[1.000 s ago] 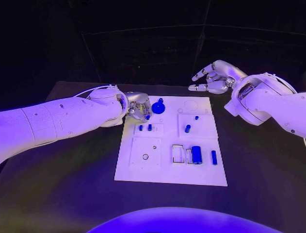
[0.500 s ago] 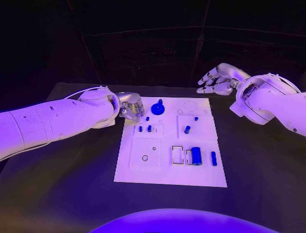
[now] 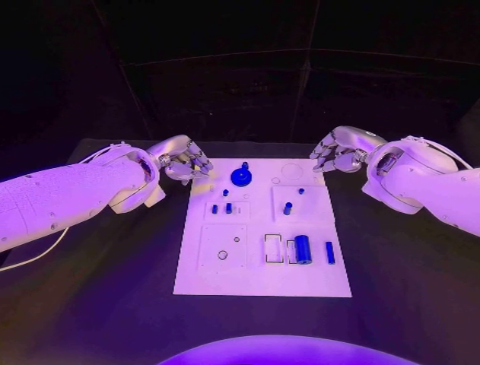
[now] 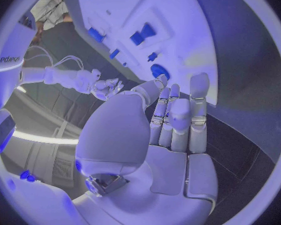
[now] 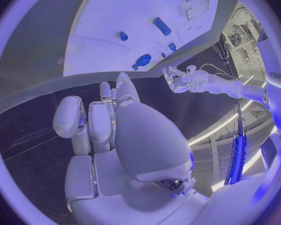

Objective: Assemble the parts on the task board

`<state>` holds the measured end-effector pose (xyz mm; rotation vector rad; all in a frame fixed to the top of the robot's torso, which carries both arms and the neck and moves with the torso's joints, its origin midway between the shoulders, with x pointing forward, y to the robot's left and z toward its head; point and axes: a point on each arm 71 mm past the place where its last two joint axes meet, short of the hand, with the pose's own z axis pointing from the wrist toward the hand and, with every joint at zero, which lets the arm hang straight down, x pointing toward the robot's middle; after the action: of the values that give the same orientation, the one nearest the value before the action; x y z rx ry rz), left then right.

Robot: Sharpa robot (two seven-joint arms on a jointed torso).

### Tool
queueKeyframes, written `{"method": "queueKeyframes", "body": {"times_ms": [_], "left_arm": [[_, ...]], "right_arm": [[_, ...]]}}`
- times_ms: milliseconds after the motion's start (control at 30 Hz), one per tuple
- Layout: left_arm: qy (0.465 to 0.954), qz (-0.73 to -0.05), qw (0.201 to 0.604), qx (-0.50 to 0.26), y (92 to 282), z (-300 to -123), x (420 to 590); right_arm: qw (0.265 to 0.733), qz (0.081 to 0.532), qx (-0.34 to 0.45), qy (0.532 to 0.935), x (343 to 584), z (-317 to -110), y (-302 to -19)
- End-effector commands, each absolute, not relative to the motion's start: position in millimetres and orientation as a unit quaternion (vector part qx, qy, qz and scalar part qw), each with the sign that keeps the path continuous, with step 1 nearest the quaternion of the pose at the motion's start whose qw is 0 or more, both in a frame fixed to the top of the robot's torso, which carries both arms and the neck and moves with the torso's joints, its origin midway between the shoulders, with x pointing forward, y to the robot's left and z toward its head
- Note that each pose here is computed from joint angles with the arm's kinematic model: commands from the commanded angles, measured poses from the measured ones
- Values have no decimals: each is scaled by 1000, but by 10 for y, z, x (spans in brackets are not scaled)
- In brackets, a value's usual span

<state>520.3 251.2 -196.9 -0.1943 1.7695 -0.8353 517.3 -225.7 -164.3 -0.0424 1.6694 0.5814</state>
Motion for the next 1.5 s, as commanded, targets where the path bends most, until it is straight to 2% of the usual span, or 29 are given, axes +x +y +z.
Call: {"method": "queueKeyframes", "body": {"times_ms": [33,200,433,800,1500], "left_arm": [[635,-506,522,-261,2538,-1816,5186],[576,-580,458,-349,2495,-1788,5115],[541,-612,425,-389,2454,-1772,5066],[532,-618,419,-399,2441,-1768,5048],[530,-620,419,-399,2441,-1762,5043]], "right_arm": [[645,236,-92,721,5112,-1686,-2194],[640,228,-117,725,5047,-1817,-2162],[633,229,-131,728,5021,-1912,-2085],[609,235,-146,743,4993,-2039,-1946],[590,222,-159,760,4984,-2181,-1882]]}}
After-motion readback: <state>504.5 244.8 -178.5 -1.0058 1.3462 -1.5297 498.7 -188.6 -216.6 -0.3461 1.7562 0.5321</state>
